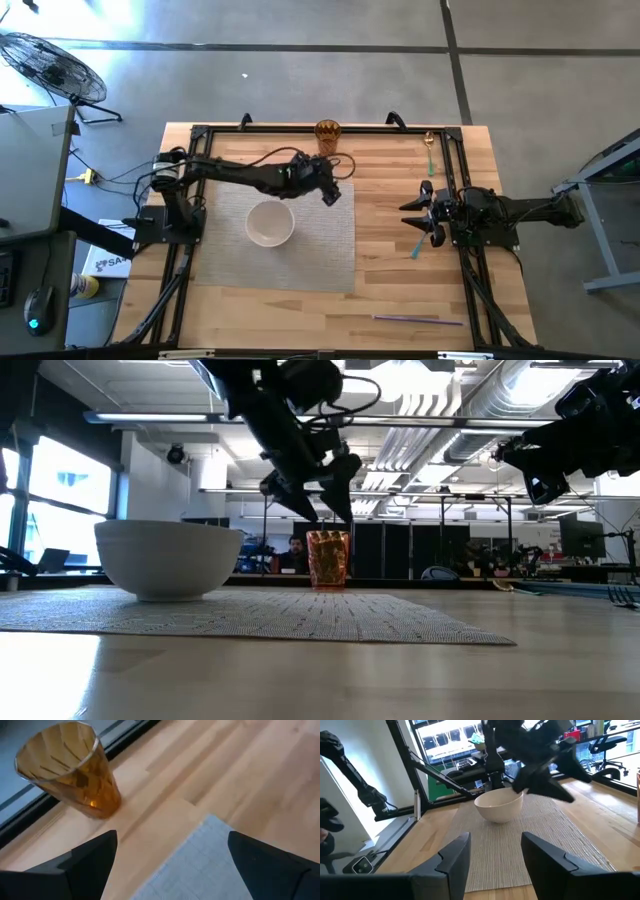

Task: Pick & Place Utensil
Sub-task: Put the orange cup on the gray mat to the top right of the white bowl

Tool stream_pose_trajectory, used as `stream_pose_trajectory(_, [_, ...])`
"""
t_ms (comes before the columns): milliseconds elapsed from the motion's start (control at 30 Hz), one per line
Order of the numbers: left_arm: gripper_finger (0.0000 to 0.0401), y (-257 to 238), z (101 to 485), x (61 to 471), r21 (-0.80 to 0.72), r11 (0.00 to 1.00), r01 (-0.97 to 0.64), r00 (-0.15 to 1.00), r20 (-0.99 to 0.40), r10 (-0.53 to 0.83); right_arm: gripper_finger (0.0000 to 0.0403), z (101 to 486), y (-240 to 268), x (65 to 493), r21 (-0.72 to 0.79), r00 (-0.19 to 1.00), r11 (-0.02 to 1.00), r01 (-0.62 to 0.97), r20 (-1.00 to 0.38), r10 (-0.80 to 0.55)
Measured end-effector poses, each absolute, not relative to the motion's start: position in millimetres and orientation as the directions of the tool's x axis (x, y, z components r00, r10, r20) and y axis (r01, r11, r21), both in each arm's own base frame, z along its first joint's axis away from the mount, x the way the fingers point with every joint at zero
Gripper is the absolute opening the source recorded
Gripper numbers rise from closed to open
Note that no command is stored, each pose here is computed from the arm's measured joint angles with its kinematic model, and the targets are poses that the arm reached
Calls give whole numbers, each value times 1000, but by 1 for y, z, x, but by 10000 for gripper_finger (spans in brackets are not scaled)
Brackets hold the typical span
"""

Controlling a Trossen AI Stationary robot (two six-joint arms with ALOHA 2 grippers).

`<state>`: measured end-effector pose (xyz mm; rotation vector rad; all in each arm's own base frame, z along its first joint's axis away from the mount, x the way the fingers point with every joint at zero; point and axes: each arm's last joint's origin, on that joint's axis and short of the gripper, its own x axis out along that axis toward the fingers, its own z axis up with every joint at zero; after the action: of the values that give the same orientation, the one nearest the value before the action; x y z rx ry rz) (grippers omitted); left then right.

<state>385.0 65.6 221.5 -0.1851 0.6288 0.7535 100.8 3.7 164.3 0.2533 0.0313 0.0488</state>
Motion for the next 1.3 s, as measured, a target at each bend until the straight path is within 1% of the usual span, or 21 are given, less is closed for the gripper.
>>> stream_pose_trajectory(100, [376, 87, 228, 385, 25, 713, -700, 584, -555, 593, 169, 164, 4, 101, 251, 998, 967, -45, -24, 52])
stream_pose_trajectory(200, [376, 108, 235, 384, 30, 745, -666, 607, -559, 565, 169, 164, 4, 101, 251, 998, 967, -43, -30, 52])
stream_pose_trajectory(333, [376, 136, 262, 385, -8, 831, -556, 687, -566, 454, 170, 164, 4, 101, 251, 998, 967, -43, -31, 52])
stream_pose_trajectory(467, [376, 164, 278, 380, 21, 908, -418, 718, -604, 345, 170, 164, 4, 101, 251, 998, 967, -43, -31, 53])
stream_pose_trajectory(533, [376, 176, 283, 379, 56, 933, -355, 740, -594, 317, 169, 164, 4, 101, 251, 998, 967, -43, -31, 52])
stream_pose_trajectory(600, [376, 186, 278, 372, 65, 951, -301, 725, -632, 273, 170, 164, 4, 101, 251, 998, 967, -43, -31, 53])
stream_pose_trajectory(700, [376, 204, 264, 370, 78, 971, -226, 727, -650, 222, 169, 164, 4, 101, 251, 998, 967, -43, -31, 52])
stream_pose_trajectory(767, [376, 213, 256, 362, 51, 985, -168, 719, -677, 158, 170, 164, 4, 101, 251, 998, 967, -43, -31, 53])
stream_pose_trajectory(833, [376, 221, 258, 362, 57, 991, -123, 743, -657, 130, 169, 164, 4, 101, 251, 998, 967, -43, -31, 53])
stream_pose_trajectory(867, [374, 224, 260, 360, 55, 992, -114, 736, -666, 122, 169, 164, 4, 101, 251, 998, 967, -43, -31, 52])
stream_pose_trajectory(900, [371, 224, 262, 358, 60, 993, -101, 725, -679, 114, 170, 164, 4, 101, 251, 998, 967, -43, -31, 52])
stream_pose_trajectory(1033, [350, 226, 282, 362, 145, 985, -91, 733, -660, 165, 170, 164, 4, 101, 251, 998, 967, -39, -31, 49])
stream_pose_trajectory(1167, [324, 228, 296, 365, 155, 986, -66, 735, -661, 153, 169, 164, 4, 101, 251, 998, 967, -39, -31, 49])
stream_pose_trajectory(1300, [300, 233, 294, 373, 119, 992, -42, 682, -722, 116, 169, 164, 4, 101, 251, 998, 967, -37, -31, 47])
